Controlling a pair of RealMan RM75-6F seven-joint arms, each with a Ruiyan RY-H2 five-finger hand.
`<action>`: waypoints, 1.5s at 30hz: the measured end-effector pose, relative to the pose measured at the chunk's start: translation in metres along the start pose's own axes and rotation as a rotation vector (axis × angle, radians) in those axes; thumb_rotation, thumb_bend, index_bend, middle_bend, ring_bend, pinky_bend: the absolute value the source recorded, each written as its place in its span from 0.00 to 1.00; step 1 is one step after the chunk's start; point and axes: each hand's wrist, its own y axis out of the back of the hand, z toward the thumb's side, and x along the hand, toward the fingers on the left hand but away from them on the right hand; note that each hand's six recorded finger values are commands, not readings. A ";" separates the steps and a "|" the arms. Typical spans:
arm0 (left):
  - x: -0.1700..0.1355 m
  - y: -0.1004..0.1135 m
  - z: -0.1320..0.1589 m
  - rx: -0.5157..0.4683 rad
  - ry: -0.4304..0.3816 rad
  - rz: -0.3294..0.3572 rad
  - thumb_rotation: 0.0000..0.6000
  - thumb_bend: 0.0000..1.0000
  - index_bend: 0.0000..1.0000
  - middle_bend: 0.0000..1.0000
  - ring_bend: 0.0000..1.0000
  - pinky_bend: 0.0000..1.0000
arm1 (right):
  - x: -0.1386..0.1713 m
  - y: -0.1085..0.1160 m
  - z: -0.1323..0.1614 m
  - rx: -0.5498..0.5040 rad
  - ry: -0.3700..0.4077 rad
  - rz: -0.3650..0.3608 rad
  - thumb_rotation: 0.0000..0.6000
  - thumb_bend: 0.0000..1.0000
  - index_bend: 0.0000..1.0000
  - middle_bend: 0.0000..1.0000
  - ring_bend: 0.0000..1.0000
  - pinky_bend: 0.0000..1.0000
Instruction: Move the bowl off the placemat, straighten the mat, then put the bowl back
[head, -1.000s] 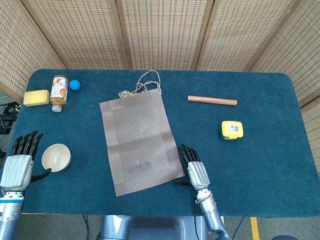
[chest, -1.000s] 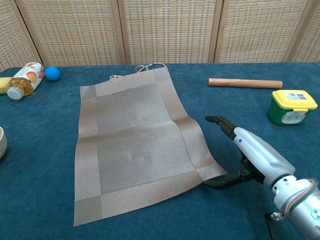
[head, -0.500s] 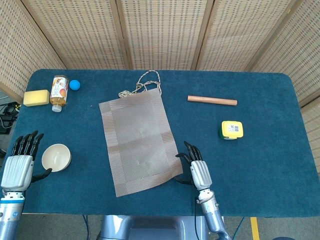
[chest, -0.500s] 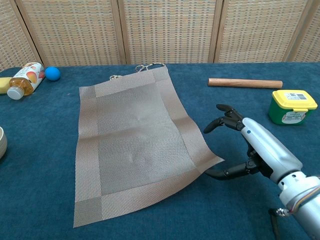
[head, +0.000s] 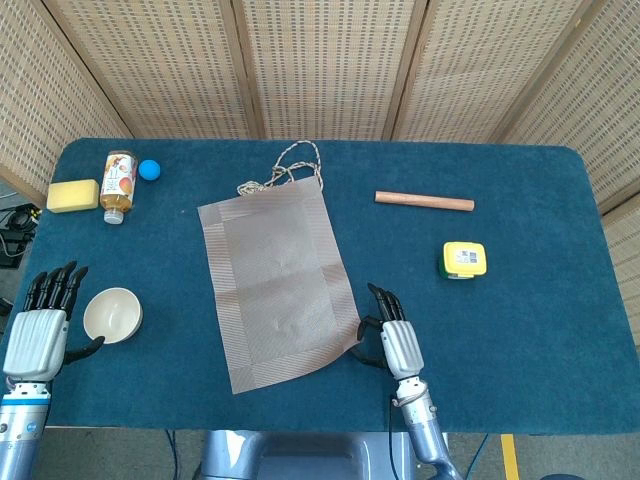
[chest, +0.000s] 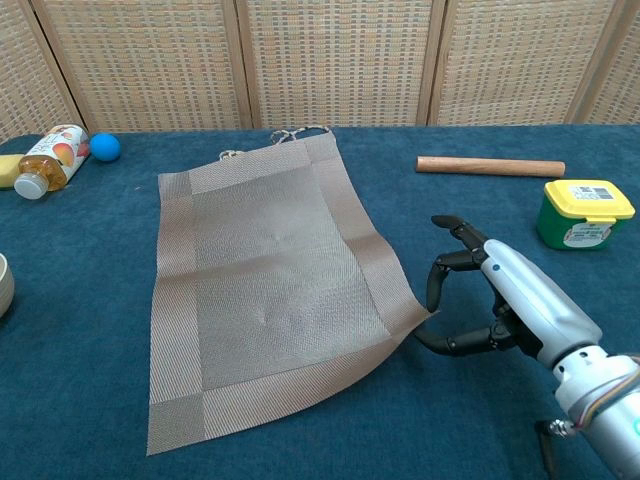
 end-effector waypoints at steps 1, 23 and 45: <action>0.000 0.000 0.000 0.000 0.000 -0.001 1.00 0.00 0.00 0.00 0.00 0.00 | 0.000 0.000 0.000 -0.001 -0.001 0.000 1.00 0.47 0.66 0.11 0.00 0.00; 0.000 -0.002 0.001 -0.003 -0.002 -0.009 1.00 0.00 0.00 0.00 0.00 0.00 | 0.001 0.007 0.003 -0.016 -0.001 -0.011 1.00 0.56 0.67 0.10 0.00 0.00; -0.006 -0.001 0.011 0.021 -0.037 0.002 1.00 0.00 0.00 0.00 0.00 0.00 | 0.056 0.085 -0.010 0.050 0.024 -0.082 1.00 0.55 0.68 0.07 0.00 0.00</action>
